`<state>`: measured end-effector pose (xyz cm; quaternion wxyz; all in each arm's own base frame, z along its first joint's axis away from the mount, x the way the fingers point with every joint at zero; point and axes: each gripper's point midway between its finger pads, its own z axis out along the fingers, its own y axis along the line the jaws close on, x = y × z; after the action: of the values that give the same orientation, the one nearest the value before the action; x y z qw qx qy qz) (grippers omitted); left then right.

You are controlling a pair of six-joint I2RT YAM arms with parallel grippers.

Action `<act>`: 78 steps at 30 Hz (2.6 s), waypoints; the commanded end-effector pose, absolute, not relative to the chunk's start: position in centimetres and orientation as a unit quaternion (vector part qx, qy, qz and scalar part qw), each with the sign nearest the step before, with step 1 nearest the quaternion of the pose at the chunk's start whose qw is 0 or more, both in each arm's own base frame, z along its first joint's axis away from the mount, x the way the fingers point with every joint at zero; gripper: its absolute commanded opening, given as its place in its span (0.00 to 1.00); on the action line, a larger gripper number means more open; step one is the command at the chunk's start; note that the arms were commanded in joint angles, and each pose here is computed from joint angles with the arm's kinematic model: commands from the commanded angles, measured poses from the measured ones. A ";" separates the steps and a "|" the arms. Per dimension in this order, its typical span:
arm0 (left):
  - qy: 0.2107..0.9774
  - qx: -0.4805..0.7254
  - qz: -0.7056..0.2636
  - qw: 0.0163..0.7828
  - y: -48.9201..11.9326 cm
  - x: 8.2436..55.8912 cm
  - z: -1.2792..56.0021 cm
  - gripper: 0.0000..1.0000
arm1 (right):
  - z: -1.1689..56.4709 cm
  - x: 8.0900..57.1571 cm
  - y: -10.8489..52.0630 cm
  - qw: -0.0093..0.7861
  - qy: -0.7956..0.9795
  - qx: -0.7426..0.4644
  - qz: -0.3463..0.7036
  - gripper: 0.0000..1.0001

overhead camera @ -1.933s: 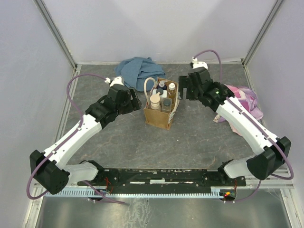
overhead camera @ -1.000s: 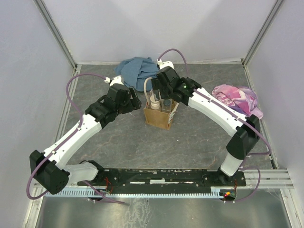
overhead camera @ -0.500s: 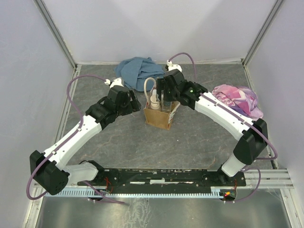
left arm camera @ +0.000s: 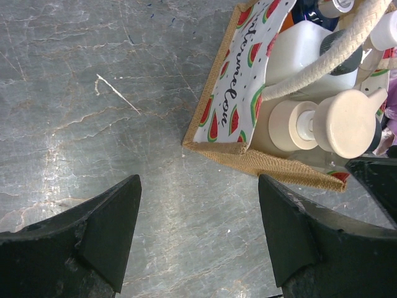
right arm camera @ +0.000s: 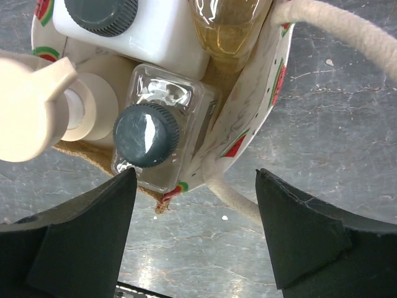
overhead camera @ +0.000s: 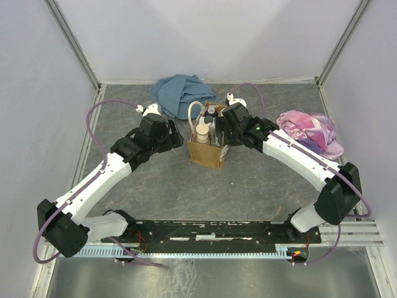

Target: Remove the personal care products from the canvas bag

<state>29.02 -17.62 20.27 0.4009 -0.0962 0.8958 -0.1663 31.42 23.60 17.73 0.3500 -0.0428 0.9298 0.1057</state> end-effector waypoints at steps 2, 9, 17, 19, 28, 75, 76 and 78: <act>0.888 -0.096 -0.184 0.411 -18.0 29.3 21.2 0.82 | 17.7 31.3 24.7 0.339 0.930 -0.051 0.130 0.84; 0.887 -0.096 -0.179 0.414 -17.7 29.2 21.5 0.82 | 19.5 32.8 26.3 0.353 0.922 -0.061 0.150 0.83; 0.889 -0.095 -0.182 0.409 -18.0 29.3 21.2 0.82 | 17.6 33.8 26.5 0.315 0.941 -0.066 0.105 0.80; 0.889 -0.096 -0.181 0.410 -18.1 29.5 21.3 0.82 | 16.8 33.8 25.9 0.301 0.948 -0.067 0.078 0.77; 0.890 -0.100 -0.178 0.407 -18.1 29.6 20.9 0.81 | 15.0 33.0 25.5 0.269 0.958 -0.070 0.065 0.68; 0.892 -0.106 -0.180 0.400 -17.8 28.9 20.4 0.81 | 40.8 37.6 10.1 0.509 0.859 0.050 0.023 0.36; 0.892 -0.107 -0.180 0.400 -17.8 28.9 20.4 0.81 | 40.3 37.7 9.9 0.504 0.862 0.051 0.023 0.36; 0.893 -0.107 -0.180 0.399 -17.9 28.9 20.3 0.81 | 38.8 38.0 9.6 0.490 0.870 0.052 0.019 0.36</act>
<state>28.67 -17.61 19.21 0.3870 -0.0930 0.9031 -0.1612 37.40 9.94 35.90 0.4319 0.0387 0.9011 -0.0073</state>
